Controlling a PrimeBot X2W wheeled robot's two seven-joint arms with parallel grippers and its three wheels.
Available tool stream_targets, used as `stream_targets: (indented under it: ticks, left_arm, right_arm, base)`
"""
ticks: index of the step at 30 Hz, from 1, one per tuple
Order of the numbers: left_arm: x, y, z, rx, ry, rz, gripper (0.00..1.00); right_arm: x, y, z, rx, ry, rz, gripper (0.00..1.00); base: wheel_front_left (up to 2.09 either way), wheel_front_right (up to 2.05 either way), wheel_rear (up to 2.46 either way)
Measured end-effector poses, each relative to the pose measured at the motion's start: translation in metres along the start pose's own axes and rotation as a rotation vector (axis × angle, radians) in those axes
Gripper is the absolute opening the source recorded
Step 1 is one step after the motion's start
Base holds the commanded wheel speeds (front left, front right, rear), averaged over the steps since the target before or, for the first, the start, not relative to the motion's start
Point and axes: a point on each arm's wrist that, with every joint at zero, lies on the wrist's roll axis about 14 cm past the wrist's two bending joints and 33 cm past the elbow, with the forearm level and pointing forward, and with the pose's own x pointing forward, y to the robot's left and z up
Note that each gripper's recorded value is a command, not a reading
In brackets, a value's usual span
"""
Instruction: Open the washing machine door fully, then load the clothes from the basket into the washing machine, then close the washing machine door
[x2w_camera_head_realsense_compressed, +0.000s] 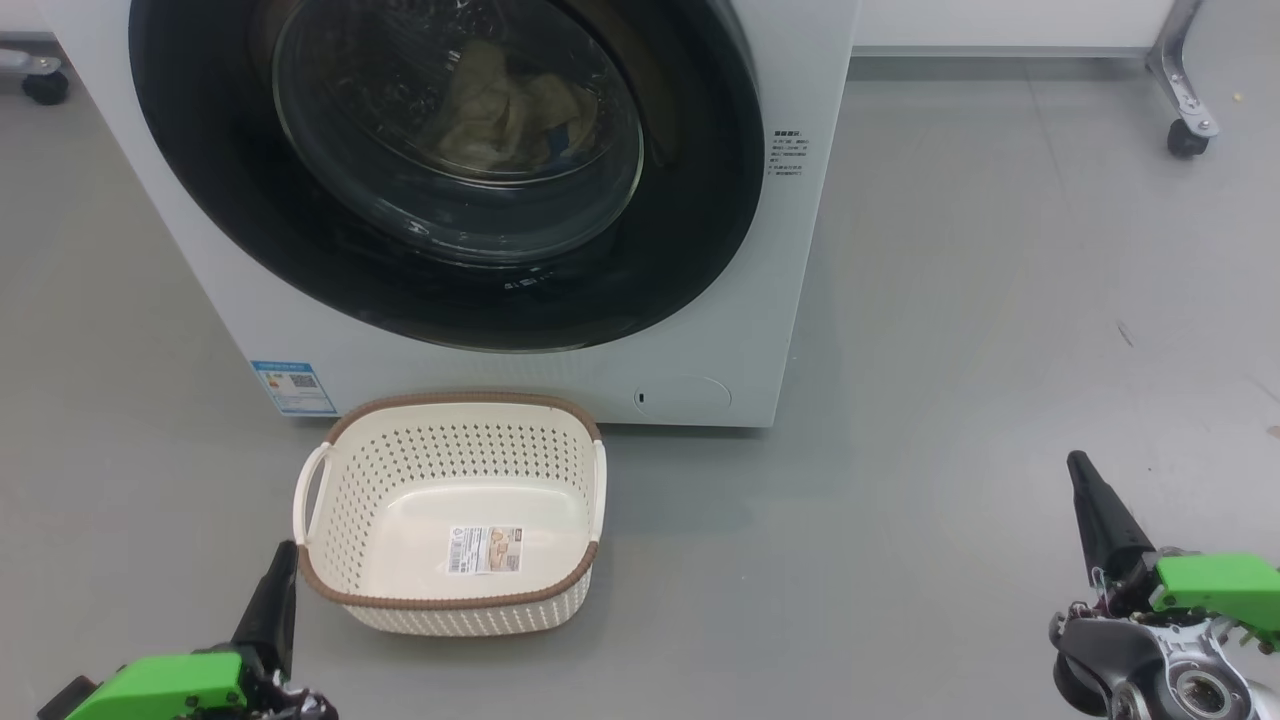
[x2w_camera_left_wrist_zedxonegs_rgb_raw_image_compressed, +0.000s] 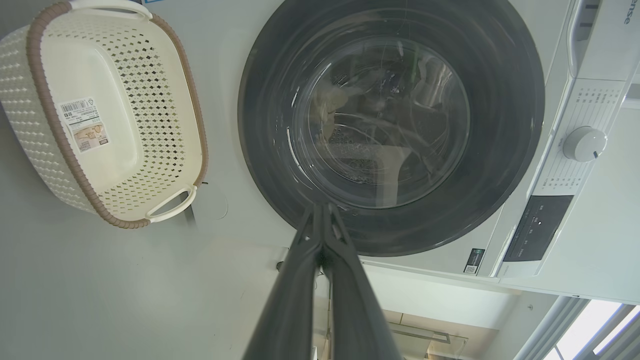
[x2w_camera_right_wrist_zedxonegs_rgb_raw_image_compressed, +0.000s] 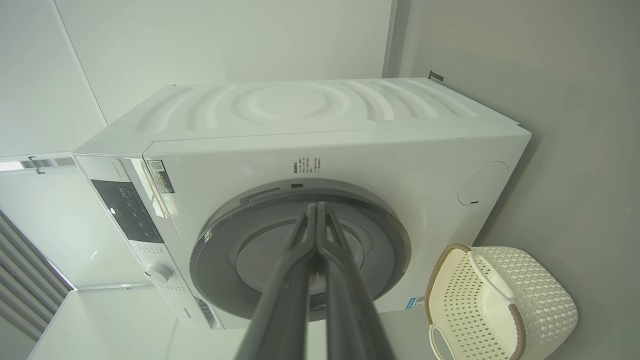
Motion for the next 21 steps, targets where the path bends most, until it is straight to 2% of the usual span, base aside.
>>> stream_targets:
  ticks: [21]
  left_arm:
    - [0.0,0.0,-0.0004,-0.002,0.002,0.0,0.0]
  right_arm:
    - [-0.0001,0.0,0.0009,0.001,-0.001,0.0,0.0]
  base:
    - [0.0,0.0,0.0]
